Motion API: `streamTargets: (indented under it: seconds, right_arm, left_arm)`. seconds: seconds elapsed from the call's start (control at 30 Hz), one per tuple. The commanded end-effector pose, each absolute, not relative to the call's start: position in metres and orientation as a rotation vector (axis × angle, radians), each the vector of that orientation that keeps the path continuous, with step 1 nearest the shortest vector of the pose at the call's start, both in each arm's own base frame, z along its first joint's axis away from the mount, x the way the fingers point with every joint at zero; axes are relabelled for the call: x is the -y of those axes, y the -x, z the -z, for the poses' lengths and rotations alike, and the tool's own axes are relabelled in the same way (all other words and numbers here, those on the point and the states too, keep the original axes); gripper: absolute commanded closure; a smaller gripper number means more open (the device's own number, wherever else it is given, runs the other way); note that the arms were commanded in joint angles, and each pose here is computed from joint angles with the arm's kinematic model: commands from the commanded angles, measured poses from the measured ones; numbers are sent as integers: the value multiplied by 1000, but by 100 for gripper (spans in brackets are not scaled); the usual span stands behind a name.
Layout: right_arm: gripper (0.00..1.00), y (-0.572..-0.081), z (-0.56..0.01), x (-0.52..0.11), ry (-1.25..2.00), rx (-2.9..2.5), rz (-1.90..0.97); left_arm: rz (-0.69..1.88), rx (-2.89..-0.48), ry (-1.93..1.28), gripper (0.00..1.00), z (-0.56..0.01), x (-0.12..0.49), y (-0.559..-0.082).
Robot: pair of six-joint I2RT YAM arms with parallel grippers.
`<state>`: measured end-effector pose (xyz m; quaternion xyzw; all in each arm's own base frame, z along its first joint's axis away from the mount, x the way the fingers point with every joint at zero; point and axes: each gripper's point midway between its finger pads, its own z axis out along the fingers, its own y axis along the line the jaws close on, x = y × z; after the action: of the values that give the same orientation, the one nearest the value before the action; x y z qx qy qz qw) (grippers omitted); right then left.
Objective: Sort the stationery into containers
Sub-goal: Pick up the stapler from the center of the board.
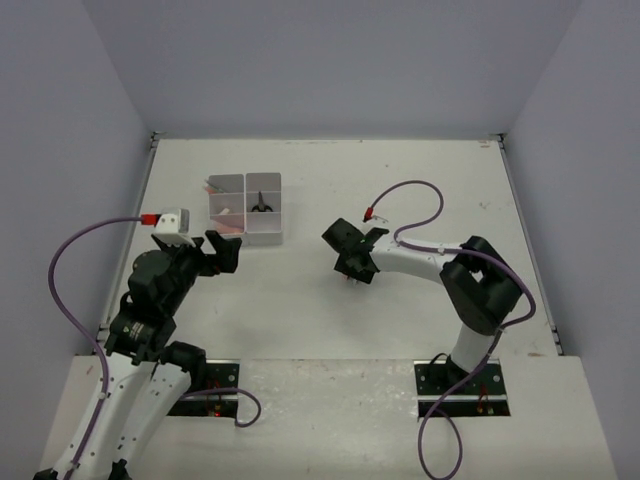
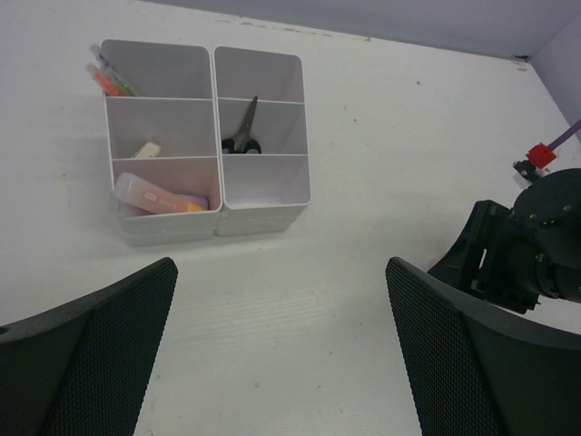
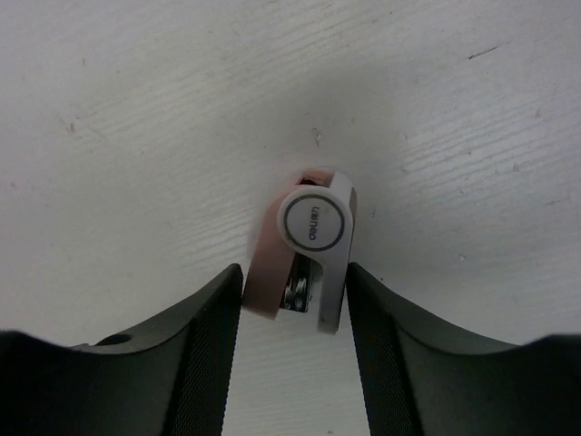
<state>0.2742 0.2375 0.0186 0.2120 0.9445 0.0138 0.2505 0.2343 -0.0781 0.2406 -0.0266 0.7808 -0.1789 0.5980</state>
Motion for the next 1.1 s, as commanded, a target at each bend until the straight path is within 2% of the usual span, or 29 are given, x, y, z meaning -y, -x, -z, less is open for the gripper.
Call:
streamTargets:
  seconds: [0.0, 0.03, 0.1, 0.17, 0.23, 0.37, 0.57, 0.7, 0.77, 0.83, 0.87, 1.07]
  right_arm:
    - [64, -286, -21, -233, -651, -2499, 3]
    - [71, -285, -20, -233, -650, -2497, 7]
    - [75, -283, -24, -230, -640, -2483, 18]
    - [89, -282, -29, -228, -628, -2472, 33]
    - [95, -277, -36, -228, -591, -2468, 61]
    - [99, -276, -69, -244, -438, -2407, 72]
    - [100, -263, -121, -311, 5, -2379, -110]
    - [100, -239, -148, -345, 283, -2258, -300]
    - [100, -228, -168, -365, 369, -2146, -436]
    - [100, -216, -191, -370, 419, -2045, -501]
    - [100, -208, -192, -371, 463, -2023, -500]
    - [100, -186, -228, -376, 547, -1844, -554]
  left_arm:
    - [422, -1780, 14, 0, -247, 81, -233]
    - [423, -1783, 13, 0, -246, 82, -233]
    - [422, -1787, 13, 0, -245, 82, -234]
    - [421, -1793, 13, 0, -244, 82, -235]
    - [420, -1792, 11, 0, -244, 82, -235]
    - [423, -1781, 10, 0, -247, 82, -234]
    - [516, -1777, 32, 0, -248, 94, -234]
    - [785, -1850, 125, 0, -232, 127, -231]
    - [992, -1862, 164, 0, -225, 151, -227]
    - [1244, -1775, 218, 0, -241, 173, -225]
    - [1320, -1814, 218, 0, -224, 182, -221]
    - [1531, -1833, 131, 4, -224, 218, -209]
